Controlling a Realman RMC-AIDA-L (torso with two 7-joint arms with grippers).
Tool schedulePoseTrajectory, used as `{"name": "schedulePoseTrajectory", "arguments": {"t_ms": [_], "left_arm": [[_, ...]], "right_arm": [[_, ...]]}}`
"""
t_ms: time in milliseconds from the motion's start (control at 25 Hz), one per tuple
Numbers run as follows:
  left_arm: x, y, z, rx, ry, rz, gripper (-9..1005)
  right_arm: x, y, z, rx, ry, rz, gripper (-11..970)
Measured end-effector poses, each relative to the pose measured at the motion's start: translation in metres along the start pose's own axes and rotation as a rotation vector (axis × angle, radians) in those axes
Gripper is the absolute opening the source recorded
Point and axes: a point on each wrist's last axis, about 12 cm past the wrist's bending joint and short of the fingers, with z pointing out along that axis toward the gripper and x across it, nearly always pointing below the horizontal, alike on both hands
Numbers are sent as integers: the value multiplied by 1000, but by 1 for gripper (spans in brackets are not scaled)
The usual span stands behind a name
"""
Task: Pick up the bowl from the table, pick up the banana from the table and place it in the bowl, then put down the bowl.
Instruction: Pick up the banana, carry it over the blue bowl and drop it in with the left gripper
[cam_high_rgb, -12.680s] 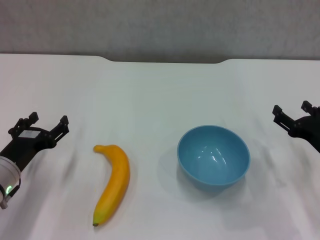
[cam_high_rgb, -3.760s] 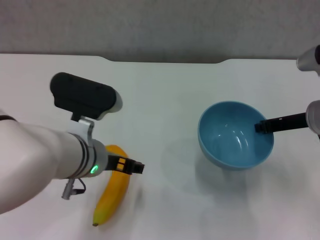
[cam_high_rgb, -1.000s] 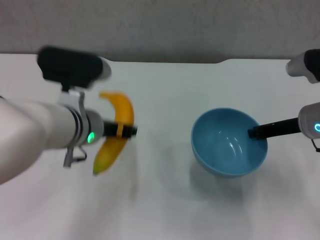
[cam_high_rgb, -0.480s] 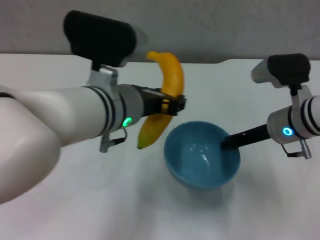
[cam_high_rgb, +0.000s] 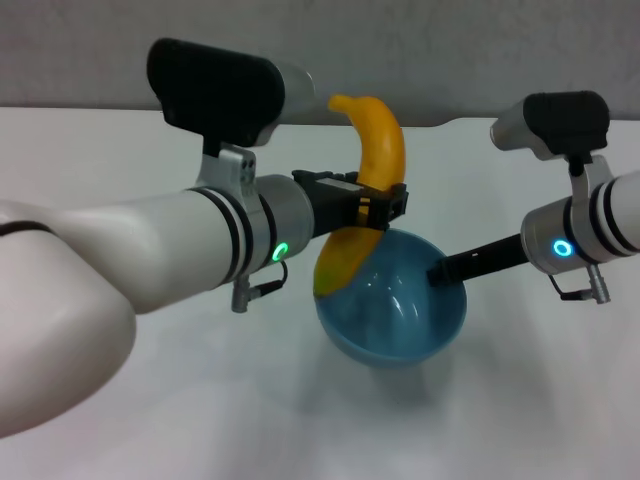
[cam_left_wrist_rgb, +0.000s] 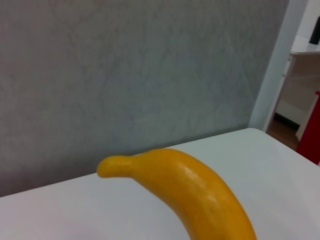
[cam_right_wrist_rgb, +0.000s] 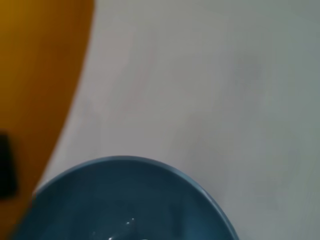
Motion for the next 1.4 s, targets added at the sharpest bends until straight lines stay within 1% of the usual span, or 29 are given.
{"name": "schedulePoseTrajectory", "arguments": {"t_ms": [160, 360, 560, 760, 1400], "left_arm": [[3, -2, 2, 13, -12, 1, 522], [13, -2, 6, 40, -59, -40, 527], [24, 2, 11, 32, -42, -42, 533], [34, 6, 15, 29, -30, -69, 539], [42, -4, 16, 60, -4, -23, 557]], "right_arm": [[-5, 6, 1, -6, 1, -17, 26], [-11, 9, 0, -29, -22, -8, 26], [-14, 12, -2, -40, -31, -11, 26], [-17, 13, -3, -41, -36, -10, 26], [-17, 10, -4, -33, -43, -6, 26]]}}
